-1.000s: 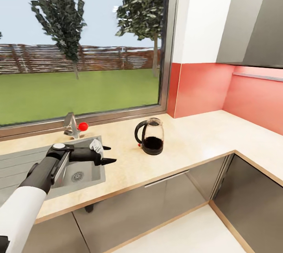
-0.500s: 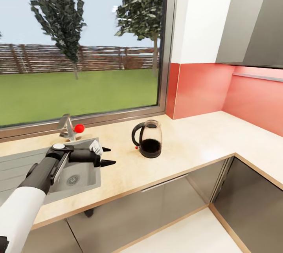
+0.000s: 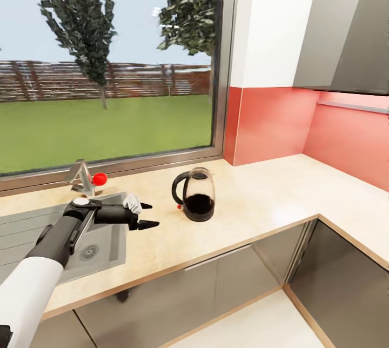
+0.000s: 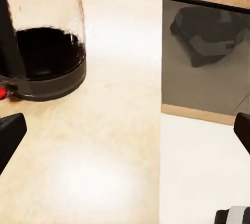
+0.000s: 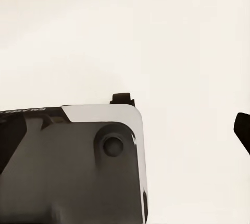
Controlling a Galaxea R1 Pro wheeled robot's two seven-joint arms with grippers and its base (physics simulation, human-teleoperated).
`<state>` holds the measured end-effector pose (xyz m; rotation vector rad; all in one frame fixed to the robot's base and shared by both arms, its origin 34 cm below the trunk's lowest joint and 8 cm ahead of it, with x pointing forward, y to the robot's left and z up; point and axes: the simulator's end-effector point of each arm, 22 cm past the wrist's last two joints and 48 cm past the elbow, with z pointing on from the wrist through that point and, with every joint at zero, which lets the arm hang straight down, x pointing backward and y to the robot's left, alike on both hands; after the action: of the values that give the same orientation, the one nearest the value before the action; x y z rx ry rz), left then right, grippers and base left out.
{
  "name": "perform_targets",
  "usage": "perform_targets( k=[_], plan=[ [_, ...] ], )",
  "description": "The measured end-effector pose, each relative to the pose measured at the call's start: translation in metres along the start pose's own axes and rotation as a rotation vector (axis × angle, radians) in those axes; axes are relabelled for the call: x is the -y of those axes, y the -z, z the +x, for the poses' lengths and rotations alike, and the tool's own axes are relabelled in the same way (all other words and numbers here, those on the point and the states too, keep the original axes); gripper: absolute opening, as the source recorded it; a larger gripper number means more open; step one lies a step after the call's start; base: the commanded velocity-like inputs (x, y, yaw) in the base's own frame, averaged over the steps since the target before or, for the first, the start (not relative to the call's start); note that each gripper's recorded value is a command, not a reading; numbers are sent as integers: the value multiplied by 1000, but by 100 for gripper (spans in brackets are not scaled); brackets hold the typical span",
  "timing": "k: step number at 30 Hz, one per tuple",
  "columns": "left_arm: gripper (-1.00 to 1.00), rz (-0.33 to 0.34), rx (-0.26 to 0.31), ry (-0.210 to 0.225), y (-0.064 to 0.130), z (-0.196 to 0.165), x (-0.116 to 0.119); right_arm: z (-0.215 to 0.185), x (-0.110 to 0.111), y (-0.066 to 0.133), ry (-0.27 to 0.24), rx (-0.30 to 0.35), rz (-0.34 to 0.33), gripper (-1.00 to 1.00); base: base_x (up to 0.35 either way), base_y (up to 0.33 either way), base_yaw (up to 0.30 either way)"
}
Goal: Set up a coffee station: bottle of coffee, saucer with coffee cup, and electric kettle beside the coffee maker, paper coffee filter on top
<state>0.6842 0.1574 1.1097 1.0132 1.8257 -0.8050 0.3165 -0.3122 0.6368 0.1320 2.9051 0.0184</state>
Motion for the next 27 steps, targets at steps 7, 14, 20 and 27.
perform_targets(
  k=[7,14,20,27],
  plan=[
    [100,0,1,-3,0,-1,0,0,0,0,0,0,1,100,1,-156,0],
    [100,-1,2,-4,0,-2,0,0,0,0,1,0,1,100,3,-15,0],
    [100,-3,3,-5,1,-3,0,0,0,0,1,1,0,100,184,-1,0],
    [100,-4,4,-4,0,-2,0,0,0,0,0,1,-1,100,202,0,0]
  ],
)
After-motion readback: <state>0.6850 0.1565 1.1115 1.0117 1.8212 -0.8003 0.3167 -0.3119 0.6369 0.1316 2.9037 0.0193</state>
